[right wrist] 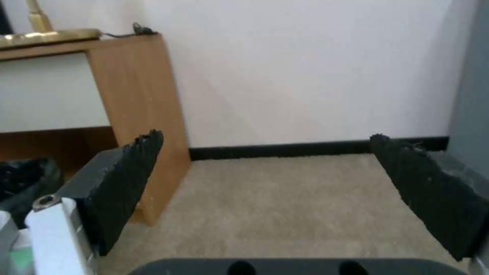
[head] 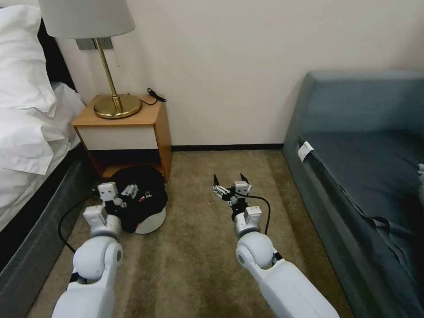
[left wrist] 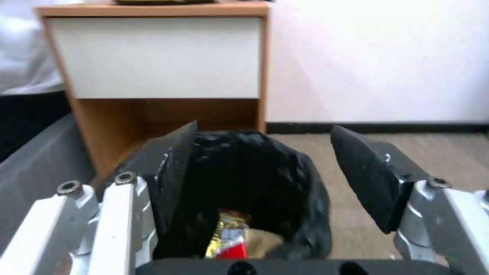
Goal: Pick up the trash bin, then pick up the garbage on the floor and place it into the trash bin.
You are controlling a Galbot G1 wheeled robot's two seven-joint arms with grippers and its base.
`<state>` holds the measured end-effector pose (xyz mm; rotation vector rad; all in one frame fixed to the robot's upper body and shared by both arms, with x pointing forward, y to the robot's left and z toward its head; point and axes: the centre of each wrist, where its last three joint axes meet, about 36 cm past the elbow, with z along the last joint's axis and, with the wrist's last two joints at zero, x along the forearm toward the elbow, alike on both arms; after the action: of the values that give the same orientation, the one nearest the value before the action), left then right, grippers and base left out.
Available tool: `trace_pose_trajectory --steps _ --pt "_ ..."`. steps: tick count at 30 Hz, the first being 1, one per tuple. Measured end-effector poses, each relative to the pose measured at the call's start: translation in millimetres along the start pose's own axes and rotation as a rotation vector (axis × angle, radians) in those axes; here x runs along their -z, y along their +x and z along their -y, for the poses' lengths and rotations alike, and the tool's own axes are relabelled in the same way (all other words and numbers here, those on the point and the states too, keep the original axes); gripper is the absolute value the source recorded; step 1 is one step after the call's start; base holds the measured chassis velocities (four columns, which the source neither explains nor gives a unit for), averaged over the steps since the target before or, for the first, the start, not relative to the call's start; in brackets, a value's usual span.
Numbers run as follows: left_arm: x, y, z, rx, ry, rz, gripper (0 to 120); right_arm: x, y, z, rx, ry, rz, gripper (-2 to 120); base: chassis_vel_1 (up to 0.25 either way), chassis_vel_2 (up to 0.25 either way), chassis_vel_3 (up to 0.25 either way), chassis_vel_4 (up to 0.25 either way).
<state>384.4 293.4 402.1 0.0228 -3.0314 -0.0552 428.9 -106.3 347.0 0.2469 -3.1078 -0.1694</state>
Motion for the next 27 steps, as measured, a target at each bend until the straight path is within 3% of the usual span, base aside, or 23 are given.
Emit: trace_pose_trajectory --steps 8,27 --pt "-17.8 7.5 6.8 -0.069 -0.018 -0.017 81 -7.9 3.2 5.2 -0.040 -0.013 -0.013 100 0.000 0.000 0.000 0.000" --pt "-18.2 7.3 7.4 -0.065 -0.008 -0.016 82 -8.6 4.4 5.5 -0.044 -0.001 -0.022 100 0.000 0.000 0.000 0.000"
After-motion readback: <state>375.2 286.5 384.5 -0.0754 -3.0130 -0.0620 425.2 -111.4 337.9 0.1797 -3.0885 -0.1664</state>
